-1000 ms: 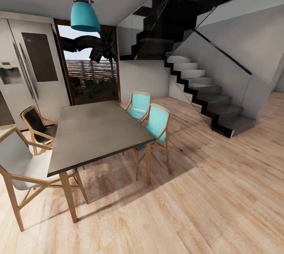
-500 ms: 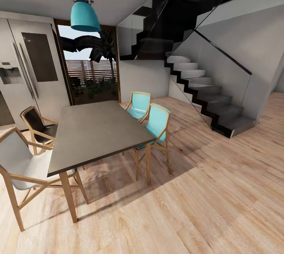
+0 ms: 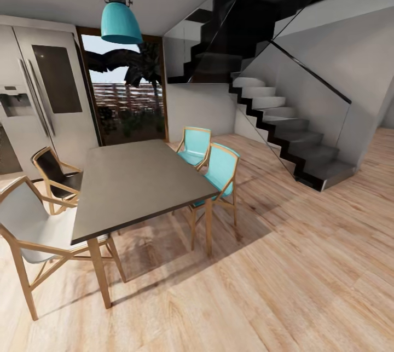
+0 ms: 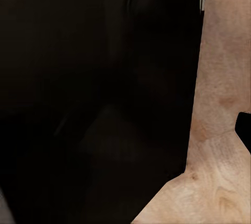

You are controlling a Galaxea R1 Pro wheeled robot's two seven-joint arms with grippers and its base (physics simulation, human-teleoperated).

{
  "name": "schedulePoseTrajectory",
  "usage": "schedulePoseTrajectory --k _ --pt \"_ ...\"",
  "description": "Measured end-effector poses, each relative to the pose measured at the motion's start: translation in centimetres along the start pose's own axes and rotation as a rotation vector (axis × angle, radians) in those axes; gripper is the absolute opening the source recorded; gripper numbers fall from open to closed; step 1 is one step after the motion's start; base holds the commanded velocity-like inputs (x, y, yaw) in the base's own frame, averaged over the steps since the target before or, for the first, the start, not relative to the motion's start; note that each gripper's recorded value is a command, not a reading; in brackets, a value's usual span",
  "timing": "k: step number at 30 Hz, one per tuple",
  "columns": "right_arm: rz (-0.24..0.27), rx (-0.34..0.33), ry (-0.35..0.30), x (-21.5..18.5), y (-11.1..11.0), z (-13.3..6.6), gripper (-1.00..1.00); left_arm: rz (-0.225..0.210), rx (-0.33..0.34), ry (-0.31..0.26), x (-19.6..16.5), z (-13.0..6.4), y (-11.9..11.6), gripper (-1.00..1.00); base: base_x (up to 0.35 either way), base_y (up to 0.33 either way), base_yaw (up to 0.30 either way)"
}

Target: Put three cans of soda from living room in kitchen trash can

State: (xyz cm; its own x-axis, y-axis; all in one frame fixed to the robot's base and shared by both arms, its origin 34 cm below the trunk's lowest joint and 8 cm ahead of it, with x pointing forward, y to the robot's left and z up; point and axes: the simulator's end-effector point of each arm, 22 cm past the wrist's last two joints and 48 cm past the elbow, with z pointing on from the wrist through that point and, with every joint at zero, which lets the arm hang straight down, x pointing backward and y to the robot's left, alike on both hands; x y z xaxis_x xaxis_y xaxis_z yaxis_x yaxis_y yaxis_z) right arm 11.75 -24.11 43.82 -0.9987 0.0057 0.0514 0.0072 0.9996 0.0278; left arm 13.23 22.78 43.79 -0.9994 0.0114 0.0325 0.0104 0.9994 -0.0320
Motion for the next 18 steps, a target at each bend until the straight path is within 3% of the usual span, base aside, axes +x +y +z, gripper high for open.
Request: schedulePoseTrajectory --k 4,18 --pt "0.003 0.001 0.002 0.08 -0.02 0.0 1.0 0.002 0.002 -0.002 -0.09 0.0 -0.19 1.0 -0.07 0.146 0.0" --pt "-0.014 -0.011 -0.005 -0.22 0.3 0.0 1.0 0.002 0.005 -0.014 -0.37 0.0 -0.35 1.0 -0.006 0.011 0.0"
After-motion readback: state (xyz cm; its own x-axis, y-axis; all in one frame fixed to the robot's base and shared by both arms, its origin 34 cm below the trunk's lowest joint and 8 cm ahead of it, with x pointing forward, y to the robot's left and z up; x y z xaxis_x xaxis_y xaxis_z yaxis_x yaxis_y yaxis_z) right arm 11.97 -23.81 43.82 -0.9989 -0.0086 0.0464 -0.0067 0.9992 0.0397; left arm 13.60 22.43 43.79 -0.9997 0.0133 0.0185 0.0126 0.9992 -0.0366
